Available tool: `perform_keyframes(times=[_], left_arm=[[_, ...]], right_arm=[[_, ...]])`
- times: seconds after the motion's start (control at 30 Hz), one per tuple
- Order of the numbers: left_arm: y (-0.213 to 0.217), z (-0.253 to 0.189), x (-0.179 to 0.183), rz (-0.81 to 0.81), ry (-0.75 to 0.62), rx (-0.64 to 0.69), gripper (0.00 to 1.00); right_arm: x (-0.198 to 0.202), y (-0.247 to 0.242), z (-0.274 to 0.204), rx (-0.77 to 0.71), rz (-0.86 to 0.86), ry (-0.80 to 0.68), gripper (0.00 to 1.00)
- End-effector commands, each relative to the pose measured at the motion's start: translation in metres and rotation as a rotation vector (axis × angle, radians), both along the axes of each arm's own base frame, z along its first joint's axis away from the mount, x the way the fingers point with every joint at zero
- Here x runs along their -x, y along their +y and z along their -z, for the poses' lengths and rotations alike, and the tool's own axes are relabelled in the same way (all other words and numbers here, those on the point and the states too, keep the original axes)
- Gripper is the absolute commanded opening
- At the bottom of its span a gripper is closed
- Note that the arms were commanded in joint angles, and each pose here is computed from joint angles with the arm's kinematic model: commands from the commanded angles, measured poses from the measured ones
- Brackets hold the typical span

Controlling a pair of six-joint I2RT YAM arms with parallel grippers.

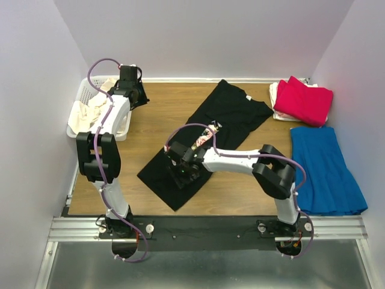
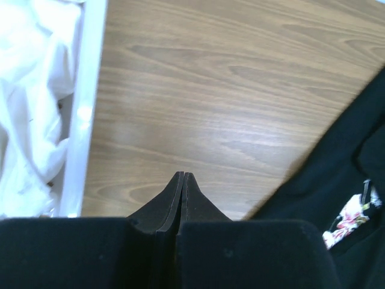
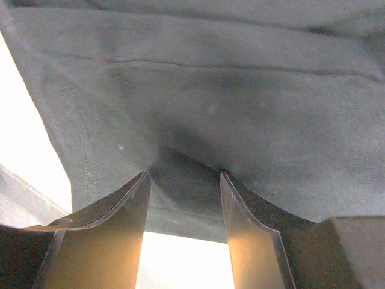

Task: Fold and stack the t-shirts
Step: Rotate the tshirt 90 degrees

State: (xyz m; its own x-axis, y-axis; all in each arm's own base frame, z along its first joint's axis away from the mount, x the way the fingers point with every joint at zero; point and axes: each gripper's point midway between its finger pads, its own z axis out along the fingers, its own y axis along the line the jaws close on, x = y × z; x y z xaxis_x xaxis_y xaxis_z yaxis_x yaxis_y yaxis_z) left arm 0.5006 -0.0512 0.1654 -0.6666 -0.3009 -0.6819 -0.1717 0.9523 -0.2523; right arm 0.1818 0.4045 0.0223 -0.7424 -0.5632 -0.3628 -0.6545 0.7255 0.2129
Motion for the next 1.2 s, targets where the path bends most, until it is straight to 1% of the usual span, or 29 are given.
perform_keyframes(times=[0.0,0.17,0.3,0.33,0.37,0.4,0.43,0.47,0.5,0.53,0.57,0.6,0.63,0.67,0.7,0.73,0.77,0.8,0.83,0.87,0.9,1.0,1.1,1.13,1.17], left_arm=[[-0.022,-0.001,-0.014,0.098,-0.034,0.077,0.07],[-0.057,0.005,-0.021,0.210,-0.045,0.122,0.07],[-0.115,0.011,-0.021,0.350,-0.059,0.148,0.07],[-0.146,0.007,-0.019,0.416,-0.075,0.138,0.07],[-0.163,0.019,-0.018,0.449,-0.057,0.133,0.07],[-0.182,0.021,-0.015,0.481,-0.056,0.129,0.07],[-0.213,0.015,-0.010,0.535,-0.075,0.126,0.07],[-0.231,0.025,-0.007,0.564,-0.060,0.124,0.07],[-0.245,0.027,-0.004,0.584,-0.060,0.130,0.07],[-0.260,0.020,-0.004,0.610,-0.082,0.144,0.07],[-0.283,0.026,0.004,0.648,-0.075,0.163,0.07],[-0.294,0.025,0.006,0.663,-0.078,0.177,0.08],[-0.306,0.021,0.007,0.683,-0.092,0.195,0.08],[-0.320,0.029,0.012,0.706,-0.080,0.208,0.08],[-0.328,0.031,0.014,0.713,-0.074,0.222,0.08],[-0.336,0.026,0.013,0.721,-0.089,0.230,0.08],[-0.343,0.041,0.014,0.730,-0.065,0.231,0.08],[-0.354,0.043,0.019,0.752,-0.062,0.235,0.08],[-0.359,0.043,0.018,0.753,-0.070,0.233,0.08],[-0.364,0.058,0.019,0.762,-0.052,0.223,0.08],[-0.372,0.063,0.024,0.781,-0.050,0.214,0.08],[-0.376,0.083,0.022,0.776,-0.043,0.176,0.08],[-0.375,0.104,0.018,0.750,-0.013,0.165,0.08],[-0.375,0.105,0.014,0.735,-0.018,0.157,0.08],[-0.373,0.117,0.014,0.718,0.004,0.150,0.08]], right_arm=[[0.059,-0.076,0.028,0.235,0.046,0.140,0.58],[0.098,-0.109,0.017,0.254,0.107,0.194,0.58],[0.116,-0.130,0.004,0.260,0.170,0.210,0.58],[0.118,-0.132,-0.001,0.253,0.199,0.215,0.58],[0.119,-0.136,-0.004,0.254,0.217,0.211,0.57],[0.119,-0.142,-0.013,0.241,0.233,0.190,0.57],[0.118,-0.142,-0.018,0.230,0.260,0.181,0.57],[0.117,-0.142,-0.025,0.212,0.272,0.173,0.57],[0.107,-0.145,-0.031,0.202,0.306,0.109,0.57],[0.101,-0.140,-0.046,0.144,0.335,0.081,0.57],[0.096,-0.138,-0.056,0.109,0.357,0.055,0.57],[0.086,-0.138,-0.065,0.081,0.391,0.003,0.57],[0.081,-0.137,-0.082,0.018,0.433,-0.020,0.57],[0.076,-0.135,-0.093,-0.018,0.461,-0.045,0.58],[0.066,-0.140,-0.101,-0.033,0.509,-0.096,0.58],[0.061,-0.142,-0.110,-0.068,0.569,-0.113,0.58],[0.056,-0.145,-0.126,-0.115,0.607,-0.139,0.58],[0.048,-0.153,-0.134,-0.121,0.652,-0.188,0.58],[0.043,-0.156,-0.141,-0.143,0.701,-0.205,0.58],[0.040,-0.161,-0.150,-0.169,0.730,-0.223,0.58],[0.033,-0.166,-0.160,-0.182,0.762,-0.264,0.58],[0.024,-0.172,-0.177,-0.207,0.811,-0.317,0.59],[0.020,-0.175,-0.181,-0.204,0.838,-0.339,0.59],[0.019,-0.175,-0.184,-0.209,0.848,-0.337,0.59],[0.019,-0.175,-0.184,-0.210,0.853,-0.338,0.59]])
